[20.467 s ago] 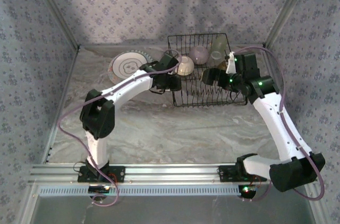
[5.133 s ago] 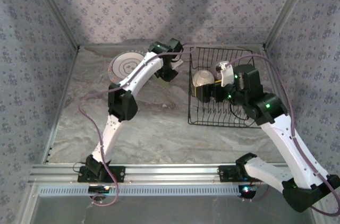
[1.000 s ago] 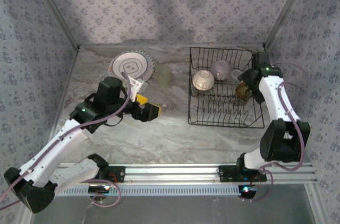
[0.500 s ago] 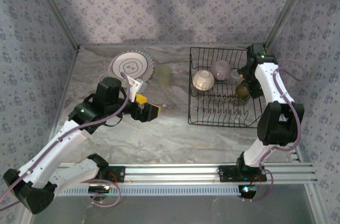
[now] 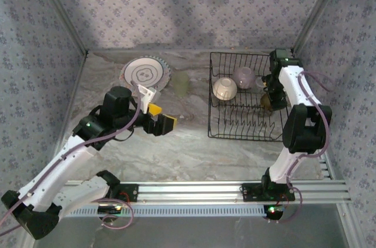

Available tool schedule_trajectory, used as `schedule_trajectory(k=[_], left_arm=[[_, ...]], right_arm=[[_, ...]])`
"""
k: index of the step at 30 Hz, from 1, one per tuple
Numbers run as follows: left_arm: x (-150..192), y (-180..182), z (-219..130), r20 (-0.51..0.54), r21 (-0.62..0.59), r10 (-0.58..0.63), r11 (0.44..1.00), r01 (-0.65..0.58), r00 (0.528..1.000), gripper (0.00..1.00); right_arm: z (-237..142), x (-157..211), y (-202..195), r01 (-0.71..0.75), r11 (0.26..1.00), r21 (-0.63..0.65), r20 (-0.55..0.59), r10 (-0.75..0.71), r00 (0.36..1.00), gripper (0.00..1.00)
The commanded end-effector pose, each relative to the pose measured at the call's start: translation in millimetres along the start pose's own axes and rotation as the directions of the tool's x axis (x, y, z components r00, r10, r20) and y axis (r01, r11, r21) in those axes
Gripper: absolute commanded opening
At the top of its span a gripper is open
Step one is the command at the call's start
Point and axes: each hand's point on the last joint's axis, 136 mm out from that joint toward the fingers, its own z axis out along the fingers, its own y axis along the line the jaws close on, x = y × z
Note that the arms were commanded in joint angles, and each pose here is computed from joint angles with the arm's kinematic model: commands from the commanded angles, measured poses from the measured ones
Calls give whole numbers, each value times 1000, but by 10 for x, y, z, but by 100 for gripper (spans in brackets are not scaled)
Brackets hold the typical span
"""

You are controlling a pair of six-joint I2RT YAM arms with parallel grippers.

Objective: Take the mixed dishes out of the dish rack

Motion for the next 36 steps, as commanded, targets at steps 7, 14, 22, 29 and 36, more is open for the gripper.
schedule_trajectory(k=[7, 14, 22, 29, 36], left_arm=[[-77, -152, -112, 66, 63, 47, 997, -51, 997, 99], [-78, -154, -116, 69, 63, 48, 997, -53, 996, 99], [-78, -153, -124, 72, 61, 50, 997, -54, 996, 99], [-79, -152, -122, 73, 61, 49, 997, -53, 996, 99], [-83, -146, -119, 75, 59, 46, 997, -50, 996, 99]], right_arm=[[108, -1, 0, -96, 994, 51, -15, 97, 995, 100], [156, -42, 25, -109, 992, 62, -7, 110, 994, 99], [225, -78, 0, -141, 986, 85, 2, 142, 990, 98], [271, -108, -14, -159, 982, 98, 21, 157, 987, 94], [300, -119, -19, -176, 980, 96, 34, 173, 984, 88]])
